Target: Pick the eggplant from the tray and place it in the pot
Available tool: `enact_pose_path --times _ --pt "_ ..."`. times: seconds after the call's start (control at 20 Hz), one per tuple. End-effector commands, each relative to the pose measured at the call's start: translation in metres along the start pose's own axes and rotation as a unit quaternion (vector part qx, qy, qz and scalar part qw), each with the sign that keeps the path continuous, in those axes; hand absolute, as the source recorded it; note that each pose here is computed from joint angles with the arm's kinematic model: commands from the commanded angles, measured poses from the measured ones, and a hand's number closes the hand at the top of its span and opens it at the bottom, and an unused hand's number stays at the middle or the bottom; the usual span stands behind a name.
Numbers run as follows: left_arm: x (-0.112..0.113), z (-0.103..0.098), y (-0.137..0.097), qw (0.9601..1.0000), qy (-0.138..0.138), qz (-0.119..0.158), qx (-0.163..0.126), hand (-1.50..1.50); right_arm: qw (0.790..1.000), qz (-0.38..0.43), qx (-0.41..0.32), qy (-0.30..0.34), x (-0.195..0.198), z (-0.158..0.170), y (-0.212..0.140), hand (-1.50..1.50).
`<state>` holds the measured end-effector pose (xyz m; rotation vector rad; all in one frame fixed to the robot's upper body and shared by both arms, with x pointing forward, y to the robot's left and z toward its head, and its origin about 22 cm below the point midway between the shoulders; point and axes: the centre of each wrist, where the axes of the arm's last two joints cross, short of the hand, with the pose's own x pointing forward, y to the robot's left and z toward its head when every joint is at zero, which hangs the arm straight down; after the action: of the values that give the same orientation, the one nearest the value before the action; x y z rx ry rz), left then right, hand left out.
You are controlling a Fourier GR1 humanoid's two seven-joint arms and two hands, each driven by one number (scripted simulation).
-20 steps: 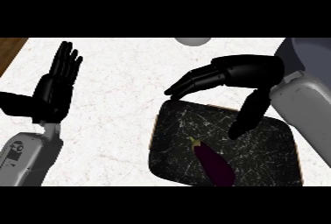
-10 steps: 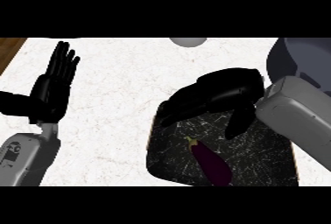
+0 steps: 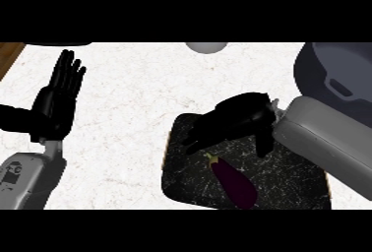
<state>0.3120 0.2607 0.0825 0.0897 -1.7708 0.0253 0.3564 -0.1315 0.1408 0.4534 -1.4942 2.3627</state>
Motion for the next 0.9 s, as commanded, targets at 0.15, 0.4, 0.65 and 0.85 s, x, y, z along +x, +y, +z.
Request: enact_pose_path --times 0.15,0.4,0.65,0.85 --pt "-0.004 0.015 -0.005 0.9999 0.005 0.009 0.003 0.00 0.995 -0.035 0.061 -0.071 -0.011 -0.003 0.018 -1.50" --pt "0.004 0.004 0.013 0.9999 -0.005 0.004 0.010 0.00 0.994 -0.032 0.033 -0.099 -0.014 -0.009 0.028 -1.50" --pt "-0.003 0.017 0.003 1.0000 -0.003 0.003 0.002 0.00 0.996 -0.029 0.037 -0.076 -0.021 -0.009 0.042 -1.50" --pt "-0.002 0.019 0.015 1.0000 0.005 0.001 0.005 0.00 0.998 0.012 0.052 -0.045 -0.014 -0.054 0.059 -1.50"
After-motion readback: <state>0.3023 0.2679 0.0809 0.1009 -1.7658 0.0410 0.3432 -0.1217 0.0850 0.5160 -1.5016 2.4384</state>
